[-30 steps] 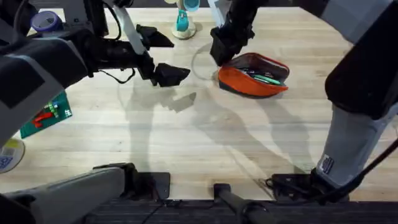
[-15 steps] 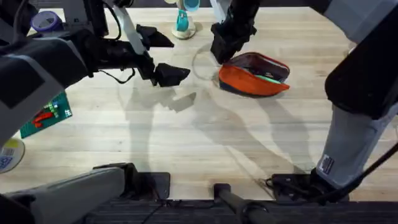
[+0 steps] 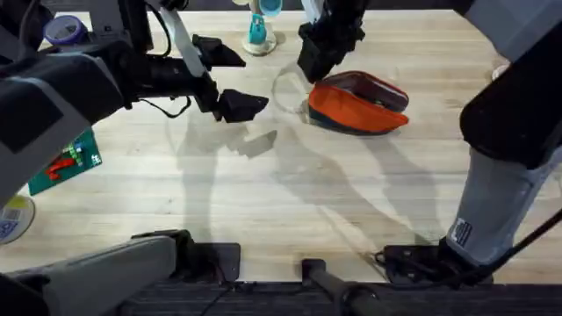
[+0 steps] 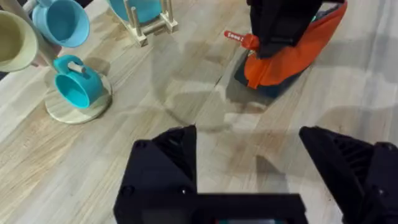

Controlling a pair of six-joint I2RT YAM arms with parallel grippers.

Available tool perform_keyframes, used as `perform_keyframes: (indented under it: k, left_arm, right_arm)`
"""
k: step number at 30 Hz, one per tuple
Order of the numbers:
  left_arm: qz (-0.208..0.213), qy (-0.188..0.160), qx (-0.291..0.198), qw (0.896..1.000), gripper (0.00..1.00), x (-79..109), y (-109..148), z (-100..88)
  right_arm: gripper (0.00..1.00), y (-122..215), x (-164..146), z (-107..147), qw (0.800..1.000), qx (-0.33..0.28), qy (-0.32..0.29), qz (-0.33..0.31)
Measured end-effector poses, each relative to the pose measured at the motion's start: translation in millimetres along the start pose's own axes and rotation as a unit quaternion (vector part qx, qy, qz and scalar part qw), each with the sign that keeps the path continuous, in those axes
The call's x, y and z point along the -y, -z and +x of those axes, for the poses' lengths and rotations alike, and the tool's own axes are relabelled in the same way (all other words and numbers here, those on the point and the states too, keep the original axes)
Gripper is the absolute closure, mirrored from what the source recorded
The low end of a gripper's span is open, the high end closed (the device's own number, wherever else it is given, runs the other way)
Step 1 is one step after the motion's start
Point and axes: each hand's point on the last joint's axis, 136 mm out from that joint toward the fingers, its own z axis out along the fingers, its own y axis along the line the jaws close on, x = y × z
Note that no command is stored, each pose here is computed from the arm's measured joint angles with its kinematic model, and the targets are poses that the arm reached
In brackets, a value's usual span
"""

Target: Unzip the bag, pick up the pens from the table one at a time and place them inside, then zip the bag closed.

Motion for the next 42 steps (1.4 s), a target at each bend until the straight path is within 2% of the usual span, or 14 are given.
perform_keyframes:
  k: [32, 38, 42]
  left_arm:
    - [0.003, -0.009, 0.01, 1.0, 0.006, -2.3, -2.0, -3.1]
    - [0.035, -0.014, 0.016, 0.999, 0.006, -2.1, -25.2, 5.0]
    - [0.058, -0.029, 0.02, 0.998, 0.006, 1.7, -47.3, 8.2]
  right_arm:
    - [0.968, 7.5, -1.0, -4.8, 1.0, 0.012, 0.005, 0.0]
    - [0.968, 7.5, -1.1, -4.5, 1.0, 0.012, 0.005, 0.0]
    - [0.968, 7.5, -1.2, -3.6, 1.0, 0.01, 0.005, -0.001]
